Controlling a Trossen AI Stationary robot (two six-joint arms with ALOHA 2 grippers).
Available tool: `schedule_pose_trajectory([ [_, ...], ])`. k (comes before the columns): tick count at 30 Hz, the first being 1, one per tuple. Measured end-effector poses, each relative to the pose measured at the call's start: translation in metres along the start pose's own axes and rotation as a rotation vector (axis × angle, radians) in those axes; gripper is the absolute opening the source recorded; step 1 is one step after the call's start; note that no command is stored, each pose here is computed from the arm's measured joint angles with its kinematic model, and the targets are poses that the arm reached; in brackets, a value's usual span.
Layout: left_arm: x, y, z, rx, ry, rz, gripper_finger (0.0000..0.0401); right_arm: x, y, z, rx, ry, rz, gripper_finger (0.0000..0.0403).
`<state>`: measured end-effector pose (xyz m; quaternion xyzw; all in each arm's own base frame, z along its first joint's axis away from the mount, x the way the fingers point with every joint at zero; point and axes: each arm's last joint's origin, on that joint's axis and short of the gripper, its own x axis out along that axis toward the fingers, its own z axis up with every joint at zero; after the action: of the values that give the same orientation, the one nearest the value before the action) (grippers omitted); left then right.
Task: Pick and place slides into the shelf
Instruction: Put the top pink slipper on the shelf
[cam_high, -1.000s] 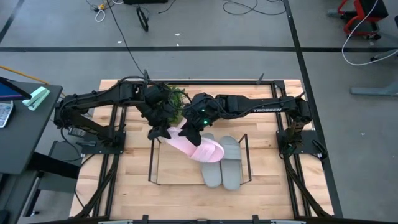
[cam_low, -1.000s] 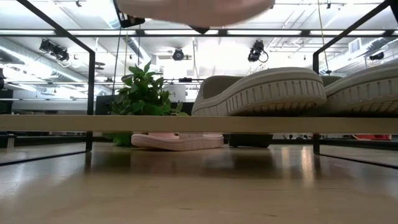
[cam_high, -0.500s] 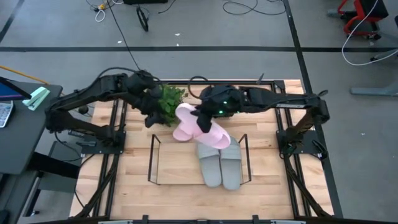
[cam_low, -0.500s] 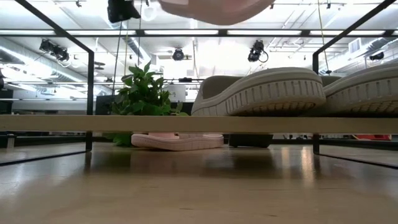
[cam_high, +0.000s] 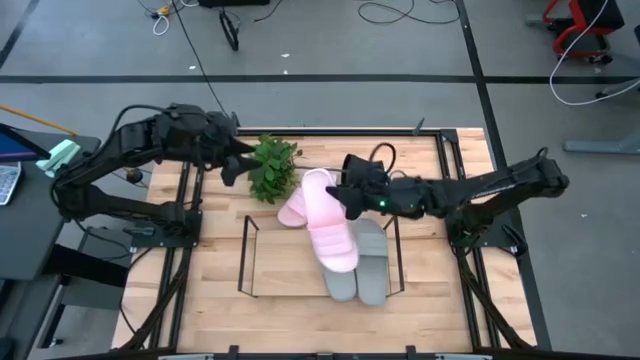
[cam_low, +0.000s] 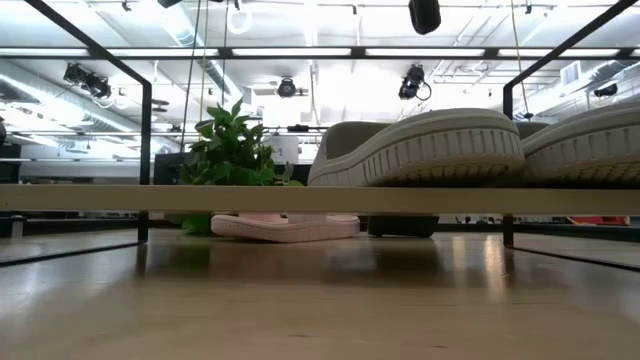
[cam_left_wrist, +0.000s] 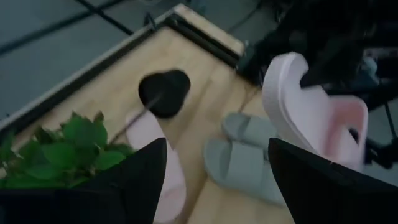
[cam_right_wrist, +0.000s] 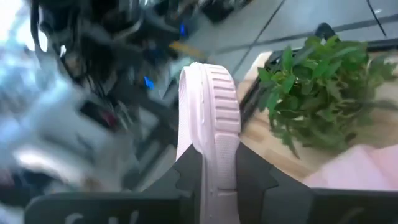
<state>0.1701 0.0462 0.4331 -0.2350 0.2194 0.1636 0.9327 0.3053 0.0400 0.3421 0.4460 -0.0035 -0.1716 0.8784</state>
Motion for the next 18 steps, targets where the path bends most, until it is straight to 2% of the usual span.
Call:
schedule_pose_trajectory([
  [2,-0.002,0.0,0.003,0.007,-0.047,0.014,0.0286,0.003,-0.001,-0.012,0.074,-0.052,-0.017,0.0064],
  [6,-0.007,-0.001,0.006,0.034,-0.1,0.007,0.0286,0.018,-0.002,-0.034,0.147,-0.126,-0.103,0.0064],
  [11,-0.008,-0.001,0.007,0.042,-0.105,0.005,0.0286,0.056,0.006,-0.05,0.256,-0.186,-0.142,0.0064],
  [14,-0.008,-0.001,0.006,0.055,-0.104,0.006,0.0286,0.083,0.013,-0.058,0.224,-0.168,-0.188,0.0064],
  [18,-0.012,-0.001,0.004,0.11,-0.097,0.007,0.0286,0.106,0.017,-0.07,0.16,-0.091,-0.337,0.0064],
])
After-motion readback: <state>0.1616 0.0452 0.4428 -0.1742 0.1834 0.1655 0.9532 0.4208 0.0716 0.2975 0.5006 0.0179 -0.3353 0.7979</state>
